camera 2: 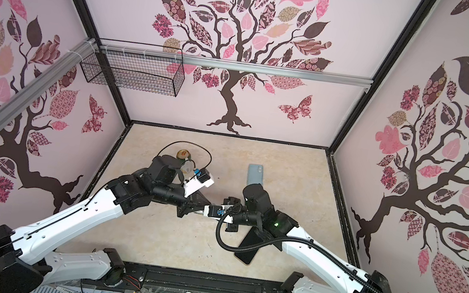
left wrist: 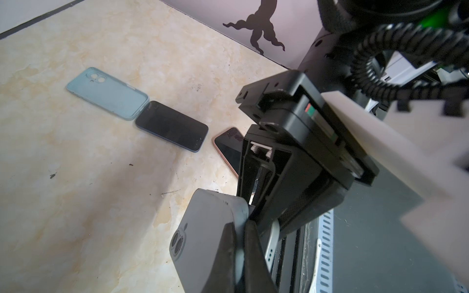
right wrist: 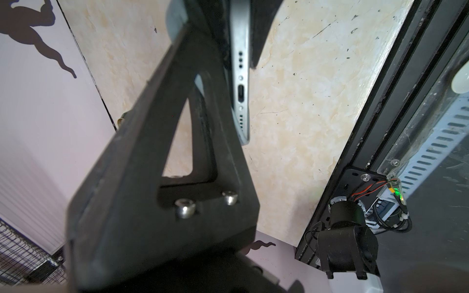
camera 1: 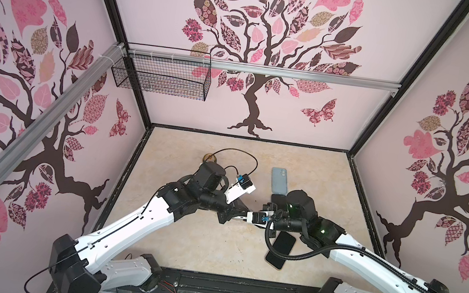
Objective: Take the phone out of the phone case
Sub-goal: Remove the phone case from the phone.
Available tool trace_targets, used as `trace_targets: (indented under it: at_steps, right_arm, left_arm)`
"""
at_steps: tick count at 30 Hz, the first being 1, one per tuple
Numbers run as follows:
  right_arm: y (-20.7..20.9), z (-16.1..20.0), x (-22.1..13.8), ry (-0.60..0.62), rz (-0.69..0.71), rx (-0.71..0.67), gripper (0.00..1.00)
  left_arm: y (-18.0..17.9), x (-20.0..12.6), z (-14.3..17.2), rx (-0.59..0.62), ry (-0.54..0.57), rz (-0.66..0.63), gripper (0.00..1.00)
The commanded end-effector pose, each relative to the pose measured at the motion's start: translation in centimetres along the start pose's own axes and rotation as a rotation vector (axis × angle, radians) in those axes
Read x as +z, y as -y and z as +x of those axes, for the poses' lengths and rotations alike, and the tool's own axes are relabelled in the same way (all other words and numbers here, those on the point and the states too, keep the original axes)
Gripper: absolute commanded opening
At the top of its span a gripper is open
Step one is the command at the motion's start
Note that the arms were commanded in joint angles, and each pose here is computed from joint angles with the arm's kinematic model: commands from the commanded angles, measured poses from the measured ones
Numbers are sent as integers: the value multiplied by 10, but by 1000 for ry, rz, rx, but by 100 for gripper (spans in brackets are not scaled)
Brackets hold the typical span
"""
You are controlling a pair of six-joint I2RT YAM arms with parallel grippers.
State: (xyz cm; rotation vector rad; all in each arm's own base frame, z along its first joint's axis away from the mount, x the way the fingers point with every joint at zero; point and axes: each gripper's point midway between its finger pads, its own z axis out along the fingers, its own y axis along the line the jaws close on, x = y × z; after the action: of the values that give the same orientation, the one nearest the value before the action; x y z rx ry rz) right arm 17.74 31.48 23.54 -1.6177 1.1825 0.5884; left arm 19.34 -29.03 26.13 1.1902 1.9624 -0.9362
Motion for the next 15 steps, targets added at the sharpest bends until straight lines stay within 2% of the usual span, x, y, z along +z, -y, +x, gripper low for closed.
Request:
trace_targets:
  at_steps: [1, 10, 15]
  right_arm:
    - [4, -33, -16, 112, 33, -59, 0]
    - [-11, -27, -20, 143, 9, -35, 0]
    - [-15, -27, -21, 151, 6, -36, 0]
  left_arm:
    - [-10, -15, -21, -33, 108, -55, 0]
    - [-50, -31, -16, -212, 182, -149, 0]
    - [-56, -33, -12, -237, 187, -182, 0]
